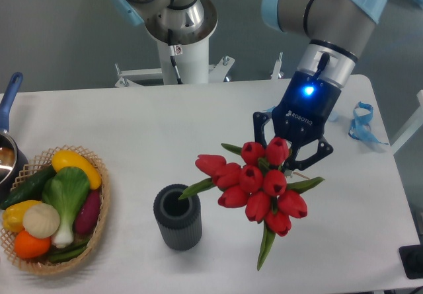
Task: Pick up the flowers from the table
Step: 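Lift the gripped tulip bunch up off the table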
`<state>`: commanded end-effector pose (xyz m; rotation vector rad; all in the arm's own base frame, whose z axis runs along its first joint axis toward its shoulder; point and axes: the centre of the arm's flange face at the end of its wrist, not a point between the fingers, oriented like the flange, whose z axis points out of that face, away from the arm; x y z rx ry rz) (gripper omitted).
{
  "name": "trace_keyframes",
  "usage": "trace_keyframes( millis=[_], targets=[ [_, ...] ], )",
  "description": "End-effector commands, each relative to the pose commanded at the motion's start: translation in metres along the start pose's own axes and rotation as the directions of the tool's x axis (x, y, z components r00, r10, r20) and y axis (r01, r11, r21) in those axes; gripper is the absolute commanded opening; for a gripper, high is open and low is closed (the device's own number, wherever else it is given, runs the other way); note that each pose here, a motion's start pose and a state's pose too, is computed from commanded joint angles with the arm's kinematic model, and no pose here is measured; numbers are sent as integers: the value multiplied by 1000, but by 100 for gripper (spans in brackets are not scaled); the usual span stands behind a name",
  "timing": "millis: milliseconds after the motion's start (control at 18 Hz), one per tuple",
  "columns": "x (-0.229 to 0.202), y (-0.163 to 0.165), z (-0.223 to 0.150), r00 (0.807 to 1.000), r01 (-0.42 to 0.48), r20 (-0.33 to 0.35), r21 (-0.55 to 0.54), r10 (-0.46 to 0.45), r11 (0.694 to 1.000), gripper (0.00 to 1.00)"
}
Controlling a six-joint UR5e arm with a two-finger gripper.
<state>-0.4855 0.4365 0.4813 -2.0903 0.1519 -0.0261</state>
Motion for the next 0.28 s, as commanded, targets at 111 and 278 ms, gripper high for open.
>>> trace_keyframes(
  millis=[111, 278],
  targets=[
    [-1, 0, -1, 1000, -1, 0, 9, 1, 1000, 29],
    [-2, 0, -3, 1000, 0, -4, 24, 0, 1000, 29]
  ],
)
